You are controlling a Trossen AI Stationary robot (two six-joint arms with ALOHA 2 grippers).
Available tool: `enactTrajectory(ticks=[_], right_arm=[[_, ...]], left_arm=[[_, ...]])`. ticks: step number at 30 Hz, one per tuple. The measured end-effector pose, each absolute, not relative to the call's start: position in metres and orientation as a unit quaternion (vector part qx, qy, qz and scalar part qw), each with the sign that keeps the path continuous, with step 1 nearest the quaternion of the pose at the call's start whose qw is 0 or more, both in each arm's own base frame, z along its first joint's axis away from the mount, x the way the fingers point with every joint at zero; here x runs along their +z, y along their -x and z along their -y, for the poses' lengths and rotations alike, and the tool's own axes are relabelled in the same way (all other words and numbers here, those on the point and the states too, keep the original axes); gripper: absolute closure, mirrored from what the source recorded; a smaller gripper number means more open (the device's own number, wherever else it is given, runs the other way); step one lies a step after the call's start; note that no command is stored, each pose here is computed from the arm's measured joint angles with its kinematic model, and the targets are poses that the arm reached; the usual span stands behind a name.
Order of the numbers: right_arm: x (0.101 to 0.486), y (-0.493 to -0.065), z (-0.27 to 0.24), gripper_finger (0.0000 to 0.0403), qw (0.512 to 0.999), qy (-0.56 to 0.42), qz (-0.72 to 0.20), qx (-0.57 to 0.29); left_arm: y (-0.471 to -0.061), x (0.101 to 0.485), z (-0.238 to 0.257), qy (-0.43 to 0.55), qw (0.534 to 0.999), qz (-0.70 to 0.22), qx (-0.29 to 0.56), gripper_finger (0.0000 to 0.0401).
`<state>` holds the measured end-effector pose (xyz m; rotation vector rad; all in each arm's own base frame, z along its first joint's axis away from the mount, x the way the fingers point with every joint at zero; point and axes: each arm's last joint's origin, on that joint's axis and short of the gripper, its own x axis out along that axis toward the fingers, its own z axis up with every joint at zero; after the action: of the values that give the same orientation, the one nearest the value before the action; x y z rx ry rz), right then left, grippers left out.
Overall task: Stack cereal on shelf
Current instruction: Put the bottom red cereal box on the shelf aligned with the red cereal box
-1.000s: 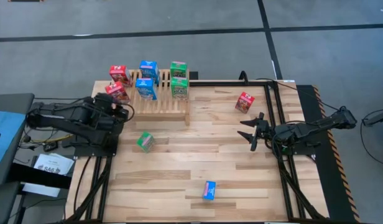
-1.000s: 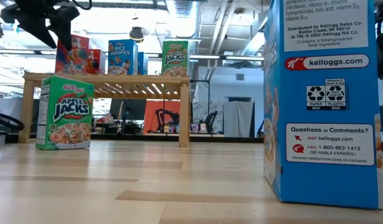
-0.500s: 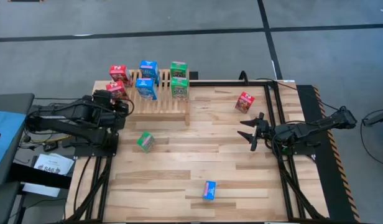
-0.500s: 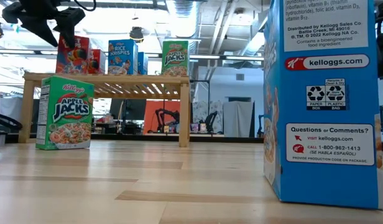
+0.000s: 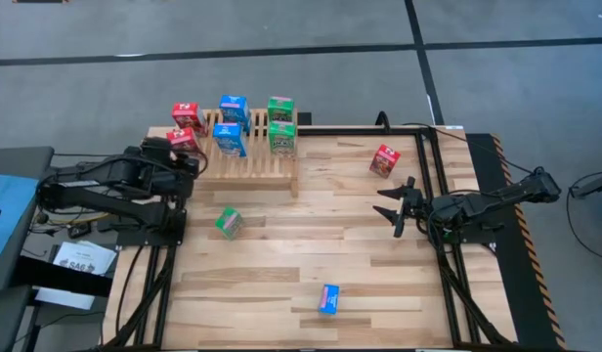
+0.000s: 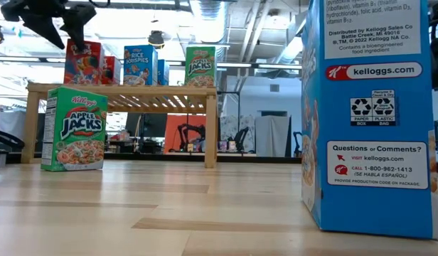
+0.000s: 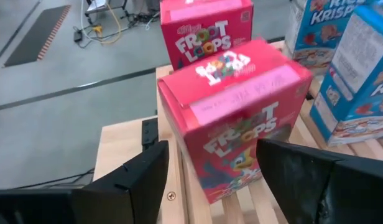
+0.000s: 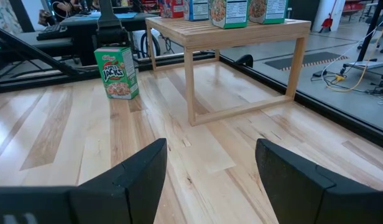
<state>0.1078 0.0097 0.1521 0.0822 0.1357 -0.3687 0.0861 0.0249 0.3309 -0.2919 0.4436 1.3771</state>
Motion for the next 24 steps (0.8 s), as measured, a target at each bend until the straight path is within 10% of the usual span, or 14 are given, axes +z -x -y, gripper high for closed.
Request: enactTrajectory(ticks=[24], right_arm=[[0.152,-0.108,-0.01,0.0131,0.98,-0.041,-0.067,-0.183]], left_arm=[[-0.074,0.364,-0.02,0.242,0.767,-0.246,0.541,0.0168]])
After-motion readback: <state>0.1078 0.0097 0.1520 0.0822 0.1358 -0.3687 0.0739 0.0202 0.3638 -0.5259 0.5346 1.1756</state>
